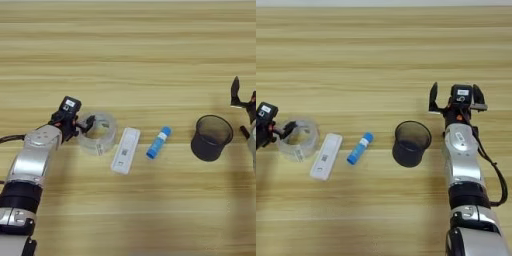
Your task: Move the objects on the table
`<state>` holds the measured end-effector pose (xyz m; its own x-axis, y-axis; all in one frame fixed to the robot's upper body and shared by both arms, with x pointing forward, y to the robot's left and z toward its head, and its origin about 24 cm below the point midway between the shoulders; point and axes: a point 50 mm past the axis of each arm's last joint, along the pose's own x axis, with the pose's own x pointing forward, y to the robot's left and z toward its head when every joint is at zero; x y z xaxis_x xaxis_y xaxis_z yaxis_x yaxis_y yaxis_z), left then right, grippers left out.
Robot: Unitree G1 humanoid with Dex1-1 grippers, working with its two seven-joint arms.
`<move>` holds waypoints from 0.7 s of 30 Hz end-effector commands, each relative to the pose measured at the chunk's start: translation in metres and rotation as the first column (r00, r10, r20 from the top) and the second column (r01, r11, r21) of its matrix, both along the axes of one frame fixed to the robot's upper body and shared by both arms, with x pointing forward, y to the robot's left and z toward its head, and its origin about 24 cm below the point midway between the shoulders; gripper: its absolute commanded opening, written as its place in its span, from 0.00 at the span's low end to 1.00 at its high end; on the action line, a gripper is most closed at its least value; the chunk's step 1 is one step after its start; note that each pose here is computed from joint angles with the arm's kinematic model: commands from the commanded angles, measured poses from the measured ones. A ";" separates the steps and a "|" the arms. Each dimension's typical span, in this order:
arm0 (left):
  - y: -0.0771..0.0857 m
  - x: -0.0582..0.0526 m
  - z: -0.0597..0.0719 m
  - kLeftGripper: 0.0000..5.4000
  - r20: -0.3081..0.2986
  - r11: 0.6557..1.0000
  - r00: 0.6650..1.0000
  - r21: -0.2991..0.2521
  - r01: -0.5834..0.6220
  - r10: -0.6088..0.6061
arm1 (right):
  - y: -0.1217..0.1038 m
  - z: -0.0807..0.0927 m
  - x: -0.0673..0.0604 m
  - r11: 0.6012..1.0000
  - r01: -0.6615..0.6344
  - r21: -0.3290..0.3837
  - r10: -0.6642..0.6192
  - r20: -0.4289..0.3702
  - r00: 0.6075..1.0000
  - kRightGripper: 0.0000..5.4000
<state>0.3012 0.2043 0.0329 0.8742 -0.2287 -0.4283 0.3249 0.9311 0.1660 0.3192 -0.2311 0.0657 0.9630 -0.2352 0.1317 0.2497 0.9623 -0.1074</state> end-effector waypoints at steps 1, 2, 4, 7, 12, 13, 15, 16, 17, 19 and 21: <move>0.007 0.000 0.020 0.83 0.072 0.999 0.997 -0.029 -0.020 0.022 | -0.001 -0.002 0.000 1.000 0.005 0.002 -0.005 -0.018 1.000 1.00; 0.008 0.000 0.024 0.85 0.088 0.999 0.996 -0.036 -0.026 0.029 | -0.001 -0.002 0.000 1.000 0.006 0.002 -0.006 -0.018 1.000 1.00; 0.011 0.001 0.030 0.89 0.123 0.997 0.991 -0.059 -0.039 0.046 | -0.002 -0.002 0.000 1.000 0.005 0.001 -0.005 -0.019 1.000 1.00; 0.012 0.001 0.036 0.95 0.163 0.997 0.986 -0.076 -0.031 0.043 | -0.002 -0.002 0.000 1.000 0.005 0.001 -0.005 -0.020 1.000 1.00; 0.018 0.001 0.037 1.00 0.248 0.990 0.961 -0.097 -0.099 0.121 | -0.003 -0.002 0.000 1.000 0.005 -0.001 -0.005 -0.022 1.000 1.00; 0.021 0.001 0.036 1.00 0.271 0.983 0.948 -0.115 -0.141 0.168 | -0.003 -0.003 0.000 1.000 0.005 -0.002 -0.005 -0.022 1.000 1.00; 0.023 -0.002 0.030 1.00 0.311 0.971 0.921 -0.134 -0.200 0.233 | -0.004 -0.003 0.000 1.000 0.004 -0.002 -0.005 -0.024 1.000 1.00; 0.023 -0.003 0.029 1.00 0.335 0.966 0.908 -0.138 -0.218 0.252 | -0.004 -0.003 0.000 1.000 0.005 -0.002 -0.005 -0.024 1.000 1.00; 0.023 -0.004 0.027 1.00 0.350 0.962 0.898 -0.153 -0.225 0.266 | -0.004 -0.002 0.000 1.000 0.005 -0.002 -0.005 -0.024 1.000 1.00; 0.022 -0.005 0.025 1.00 0.389 0.958 0.878 -0.168 -0.231 0.280 | -0.005 -0.003 0.000 1.000 0.006 -0.003 -0.006 -0.025 1.000 1.00; 0.023 -0.005 0.023 1.00 0.412 0.947 0.854 -0.197 -0.255 0.316 | -0.005 -0.003 0.000 1.000 0.006 -0.003 -0.006 -0.026 1.000 1.00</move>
<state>0.2964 0.2255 0.0589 1.0000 -0.0051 -0.0078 0.0060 0.9934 0.1144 0.3189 -0.2329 0.0642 0.9639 -0.2357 0.1241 0.2497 0.9618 -0.1126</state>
